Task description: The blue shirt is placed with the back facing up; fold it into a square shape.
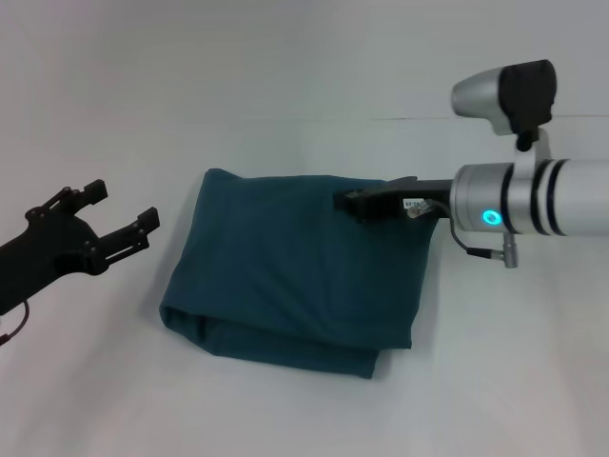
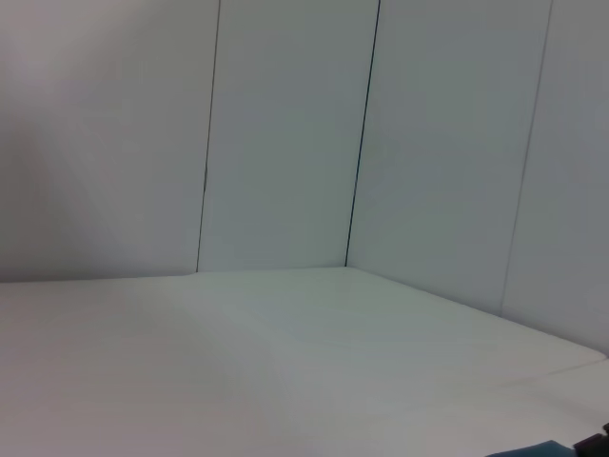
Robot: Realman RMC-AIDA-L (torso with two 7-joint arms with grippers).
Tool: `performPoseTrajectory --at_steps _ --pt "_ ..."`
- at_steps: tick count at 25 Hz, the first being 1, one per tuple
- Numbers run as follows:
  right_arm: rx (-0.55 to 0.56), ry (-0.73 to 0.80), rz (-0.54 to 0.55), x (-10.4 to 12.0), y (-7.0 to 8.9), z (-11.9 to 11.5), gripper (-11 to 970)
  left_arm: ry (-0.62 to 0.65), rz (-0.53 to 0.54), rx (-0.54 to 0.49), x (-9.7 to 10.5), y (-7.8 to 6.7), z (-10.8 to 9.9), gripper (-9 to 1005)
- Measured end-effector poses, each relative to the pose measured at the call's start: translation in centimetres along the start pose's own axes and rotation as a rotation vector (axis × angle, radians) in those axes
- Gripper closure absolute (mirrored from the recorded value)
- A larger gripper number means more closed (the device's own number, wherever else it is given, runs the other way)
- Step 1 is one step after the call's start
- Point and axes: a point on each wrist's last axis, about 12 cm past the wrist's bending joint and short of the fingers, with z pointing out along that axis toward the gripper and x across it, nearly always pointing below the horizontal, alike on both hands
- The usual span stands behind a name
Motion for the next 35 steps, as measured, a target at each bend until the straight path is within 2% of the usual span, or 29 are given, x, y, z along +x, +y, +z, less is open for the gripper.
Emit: performPoseTrajectory --at_steps 9,20,35 --pt "0.072 0.084 -0.031 0.5 0.3 2.1 961 0.001 0.003 -0.001 -0.1 0.1 0.2 81" --pt "-0.015 0.161 0.001 2.7 1.2 2.0 960 0.009 0.004 -0.012 -0.1 0.2 0.3 81" --pt "-0.046 0.023 -0.029 0.2 0.9 0.2 952 0.020 -0.004 -0.041 0.0 0.6 0.5 82"
